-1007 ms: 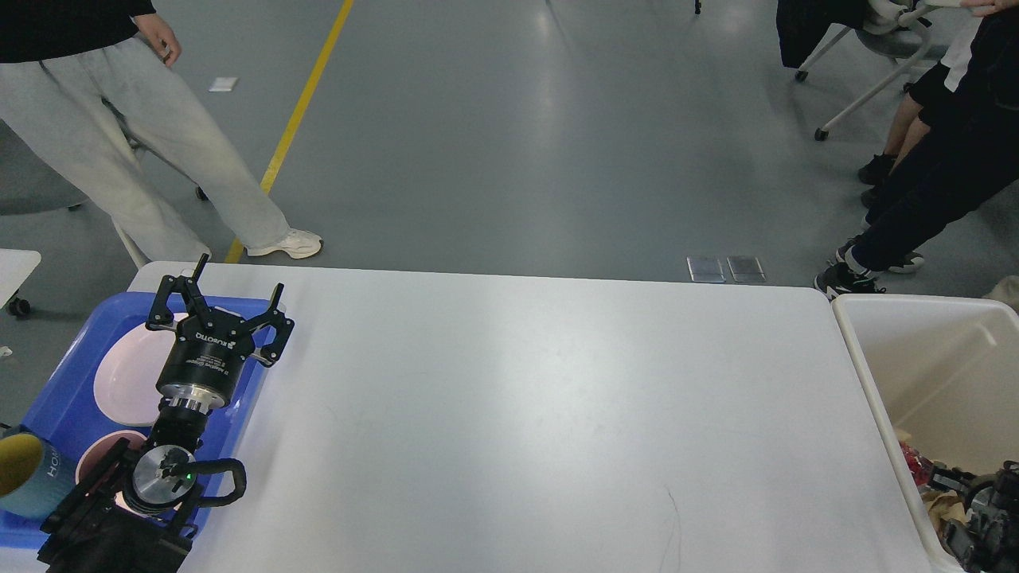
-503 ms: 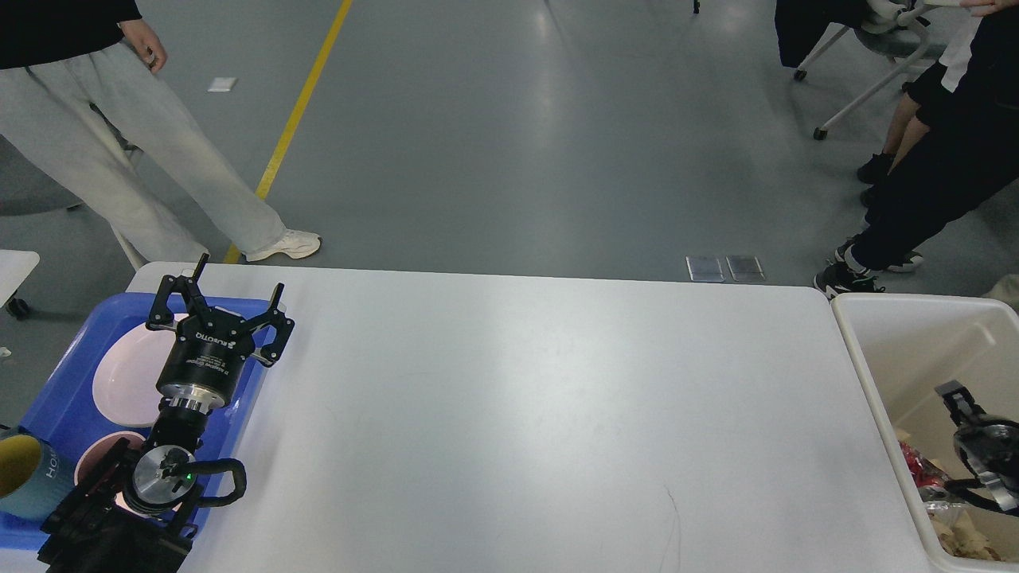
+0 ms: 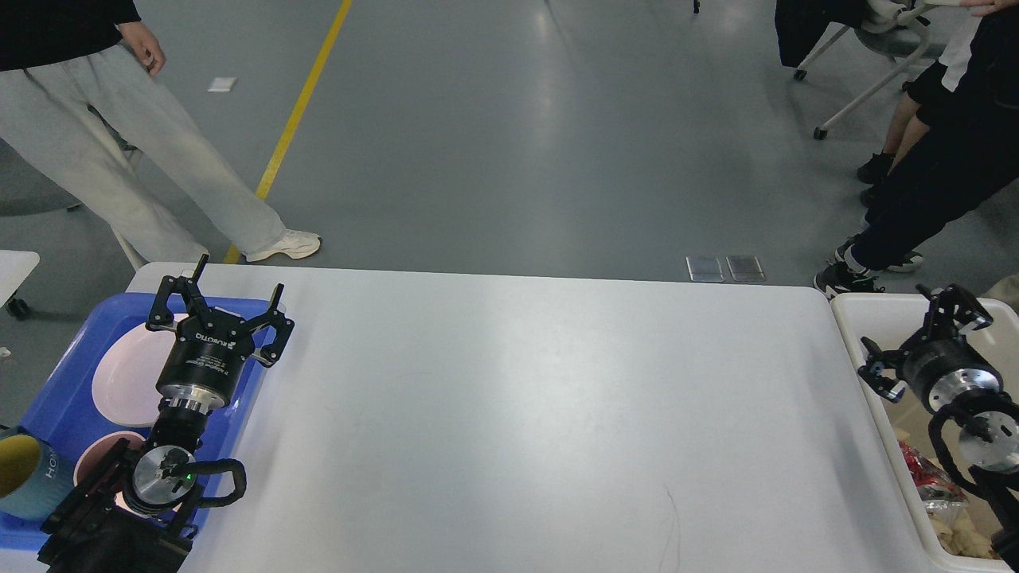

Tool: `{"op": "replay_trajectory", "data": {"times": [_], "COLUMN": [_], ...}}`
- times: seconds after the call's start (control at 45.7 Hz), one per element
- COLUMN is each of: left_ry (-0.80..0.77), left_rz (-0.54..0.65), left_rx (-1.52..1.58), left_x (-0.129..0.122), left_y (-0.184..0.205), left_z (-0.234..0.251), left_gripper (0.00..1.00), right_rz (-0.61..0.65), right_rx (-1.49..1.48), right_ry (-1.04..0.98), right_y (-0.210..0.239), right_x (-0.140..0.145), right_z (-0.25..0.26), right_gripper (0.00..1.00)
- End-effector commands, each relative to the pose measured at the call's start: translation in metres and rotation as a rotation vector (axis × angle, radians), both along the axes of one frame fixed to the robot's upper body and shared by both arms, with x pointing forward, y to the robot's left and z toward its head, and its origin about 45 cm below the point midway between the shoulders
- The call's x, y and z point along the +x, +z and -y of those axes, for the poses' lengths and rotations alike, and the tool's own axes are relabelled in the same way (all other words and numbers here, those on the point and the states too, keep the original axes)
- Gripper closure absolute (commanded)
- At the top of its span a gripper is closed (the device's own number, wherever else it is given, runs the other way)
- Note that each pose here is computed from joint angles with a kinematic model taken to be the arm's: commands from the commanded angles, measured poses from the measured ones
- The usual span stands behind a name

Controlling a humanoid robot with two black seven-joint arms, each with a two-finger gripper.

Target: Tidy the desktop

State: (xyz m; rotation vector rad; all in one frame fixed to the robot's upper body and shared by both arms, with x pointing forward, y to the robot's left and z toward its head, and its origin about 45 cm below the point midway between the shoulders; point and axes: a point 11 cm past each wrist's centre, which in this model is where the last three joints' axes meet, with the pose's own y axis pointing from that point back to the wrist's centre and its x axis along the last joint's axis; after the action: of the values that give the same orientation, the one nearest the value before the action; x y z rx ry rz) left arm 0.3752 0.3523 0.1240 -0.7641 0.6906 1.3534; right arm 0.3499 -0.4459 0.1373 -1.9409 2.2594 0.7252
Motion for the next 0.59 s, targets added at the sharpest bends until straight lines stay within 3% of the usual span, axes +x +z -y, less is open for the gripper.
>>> {"op": "replay_trajectory", "data": {"times": [0.0, 0.175, 0.569], "left_ry": [0.0, -0.001, -0.002], "left_rz": [0.0, -0.001, 0.001], "left_rx": [0.0, 0.001, 0.0], "left_x": [0.0, 0.0, 0.001], "left_y": [0.0, 0.0, 0.0], "left_z": [0.0, 0.0, 0.0], "left_gripper": [0.03, 0.03, 0.03], "right_rz": [0.134, 0.205, 0.223], "right_rx": [-0.02, -0.035, -0.026], "right_ry": [0.019, 0.03, 0.011], "right_y": [-0.004, -0.008, -0.007], "right_x": [0.006, 0.009, 0.011], "right_z": [-0.041, -0.074, -0.075], "right_gripper": [0.0, 0.0, 0.0]}}
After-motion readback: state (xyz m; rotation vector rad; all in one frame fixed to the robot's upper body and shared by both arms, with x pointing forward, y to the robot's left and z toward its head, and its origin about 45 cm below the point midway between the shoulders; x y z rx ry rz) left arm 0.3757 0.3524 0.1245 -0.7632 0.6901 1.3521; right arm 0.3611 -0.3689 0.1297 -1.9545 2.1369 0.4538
